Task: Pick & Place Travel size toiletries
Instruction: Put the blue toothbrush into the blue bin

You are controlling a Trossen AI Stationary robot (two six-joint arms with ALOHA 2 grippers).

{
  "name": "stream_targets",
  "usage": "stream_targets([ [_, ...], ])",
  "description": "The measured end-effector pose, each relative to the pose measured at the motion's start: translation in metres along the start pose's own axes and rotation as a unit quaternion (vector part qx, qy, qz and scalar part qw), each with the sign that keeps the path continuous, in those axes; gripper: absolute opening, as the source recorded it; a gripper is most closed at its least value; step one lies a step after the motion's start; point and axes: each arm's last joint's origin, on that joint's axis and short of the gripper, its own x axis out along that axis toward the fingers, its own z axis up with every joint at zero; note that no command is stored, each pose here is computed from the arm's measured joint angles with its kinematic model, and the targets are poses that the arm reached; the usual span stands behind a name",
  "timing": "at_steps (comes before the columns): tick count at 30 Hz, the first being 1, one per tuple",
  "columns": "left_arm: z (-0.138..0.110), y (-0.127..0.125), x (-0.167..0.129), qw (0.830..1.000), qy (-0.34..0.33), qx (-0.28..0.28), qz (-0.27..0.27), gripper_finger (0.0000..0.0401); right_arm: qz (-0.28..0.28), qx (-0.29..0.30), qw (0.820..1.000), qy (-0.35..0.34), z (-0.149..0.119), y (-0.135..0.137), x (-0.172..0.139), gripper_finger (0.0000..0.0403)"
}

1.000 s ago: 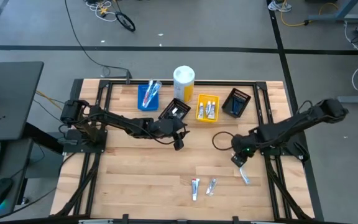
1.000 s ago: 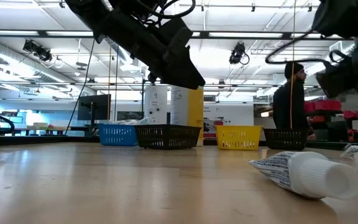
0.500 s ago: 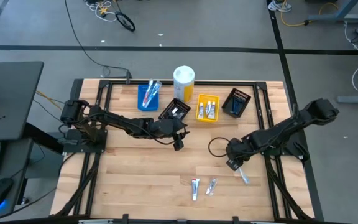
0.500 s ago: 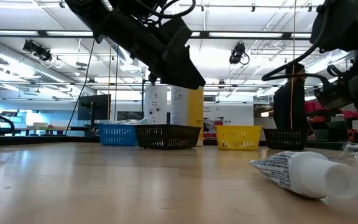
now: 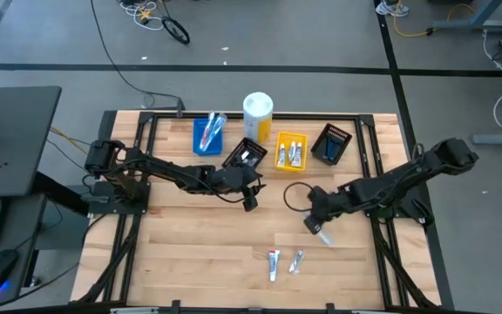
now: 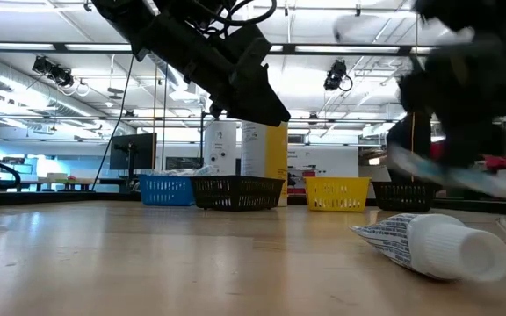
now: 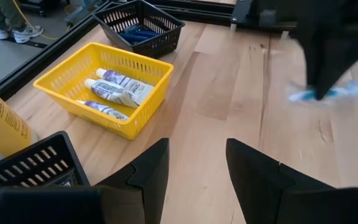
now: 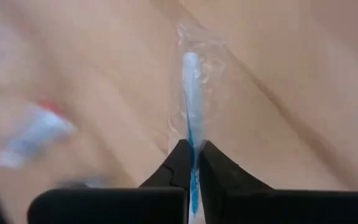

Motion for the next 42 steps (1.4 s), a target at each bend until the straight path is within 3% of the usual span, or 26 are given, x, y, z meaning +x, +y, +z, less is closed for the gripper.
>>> stream_targets([
  [3, -0.001, 0.0, 0.0, 1.0, 0.003, 0.001, -0.002, 0.0167, 0.057, -0.082, 0.986, -0.132, 0.023, 0.022, -0.012, 0.0013],
  [6, -0.002, -0.001, 0.0, 1.0, 0.011, 0.005, -0.015, 0.0167, 0.05, -0.14, 0.953, -0.265, 0.041, 0.03, -0.02, 0.0013],
  [9, -0.002, -0.001, 0.0, 1.0, 0.01, 0.006, -0.018, 0.0167, 0.03, -0.151, 0.915, -0.374, 0.059, 0.033, -0.028, 0.0013],
  [11, 0.0, -0.001, 0.0, 1.0, 0.003, 0.0, -0.01, 0.0167, 0.016, -0.149, 0.902, -0.405, 0.068, 0.029, -0.029, 0.0013],
  [16, 0.008, -0.001, 0.0, 0.999, -0.042, -0.022, -0.009, 0.0167, -0.001, -0.13, 0.896, -0.425, 0.085, 0.022, -0.024, 0.0013],
  [20, 0.016, -0.001, -0.001, 0.997, -0.077, -0.028, -0.014, 0.0167, 0.018, -0.13, 0.891, -0.435, 0.094, 0.022, -0.015, 0.0013],
  [26, 0.017, 0.005, 0.001, 0.995, -0.079, -0.055, -0.007, 0.0167, 0.06, -0.152, 0.871, -0.464, 0.104, 0.028, -0.008, 0.0012],
  [32, 0.016, 0.007, 0.002, 0.995, -0.078, -0.056, 0.019, 0.0162, 0.061, -0.157, 0.87, -0.463, 0.106, 0.028, -0.001, 0.0012],
  [39, 0.015, 0.009, 0.002, 0.995, -0.073, -0.057, 0.028, 0.008, 0.059, -0.158, 0.871, -0.462, 0.107, 0.027, 0.0, 0.0014],
  [42, 0.015, 0.012, 0.003, 0.995, -0.07, -0.058, 0.032, 0.004, 0.054, -0.16, 0.872, -0.459, 0.107, 0.026, 0.001, 0.0034],
])
